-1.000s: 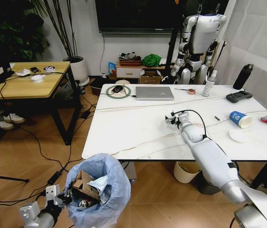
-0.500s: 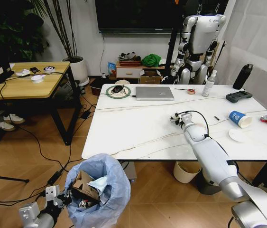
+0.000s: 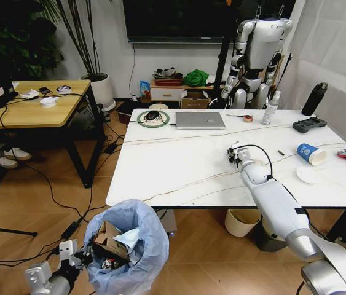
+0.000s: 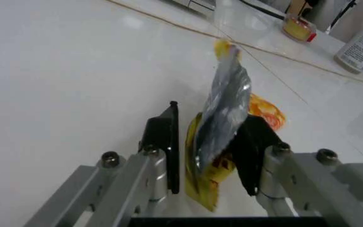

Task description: Pick up the trash bin and place the trash from the table into it.

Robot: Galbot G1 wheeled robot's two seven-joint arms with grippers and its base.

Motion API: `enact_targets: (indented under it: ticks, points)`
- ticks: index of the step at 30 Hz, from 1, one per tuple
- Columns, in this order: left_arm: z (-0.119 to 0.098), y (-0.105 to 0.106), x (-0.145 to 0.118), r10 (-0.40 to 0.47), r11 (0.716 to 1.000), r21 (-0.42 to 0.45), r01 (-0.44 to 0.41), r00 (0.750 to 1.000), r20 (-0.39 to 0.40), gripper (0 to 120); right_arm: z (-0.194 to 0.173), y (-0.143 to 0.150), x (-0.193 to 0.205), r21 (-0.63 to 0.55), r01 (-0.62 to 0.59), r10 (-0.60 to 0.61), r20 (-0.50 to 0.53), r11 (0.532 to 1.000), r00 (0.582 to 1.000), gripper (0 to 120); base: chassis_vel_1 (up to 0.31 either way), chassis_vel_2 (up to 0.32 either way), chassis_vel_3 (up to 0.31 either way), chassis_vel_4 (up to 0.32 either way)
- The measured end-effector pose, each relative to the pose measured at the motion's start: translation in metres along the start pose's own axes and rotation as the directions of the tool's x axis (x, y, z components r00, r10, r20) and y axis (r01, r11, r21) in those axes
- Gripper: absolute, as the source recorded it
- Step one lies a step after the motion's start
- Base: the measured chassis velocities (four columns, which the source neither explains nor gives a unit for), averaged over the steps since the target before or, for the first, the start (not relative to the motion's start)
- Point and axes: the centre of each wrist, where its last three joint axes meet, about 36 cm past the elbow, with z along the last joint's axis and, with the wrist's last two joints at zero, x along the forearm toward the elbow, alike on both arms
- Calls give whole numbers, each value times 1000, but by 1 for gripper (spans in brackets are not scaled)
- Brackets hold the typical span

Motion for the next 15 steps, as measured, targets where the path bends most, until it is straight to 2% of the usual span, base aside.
enact_targets:
  ticks: [5, 10, 15]
  points:
    - [0, 2, -2, -2, 1000, -1, 2, 1000, -2, 0, -4, -8, 12, -104, 73, -65, 77, 992, 995, 2, 0, 0, 0, 0]
    - [0, 2, -3, 0, 1000, 0, 0, 1000, -2, 0, -18, -9, 30, -215, 183, -146, 178, 959, 973, 0, 0, 0, 0, 0]
    - [-1, 3, -4, 1, 1000, 1, -1, 1000, -3, 0, -31, -5, 41, -223, 230, -180, 225, 947, 958, 0, 0, 0, 0, 0]
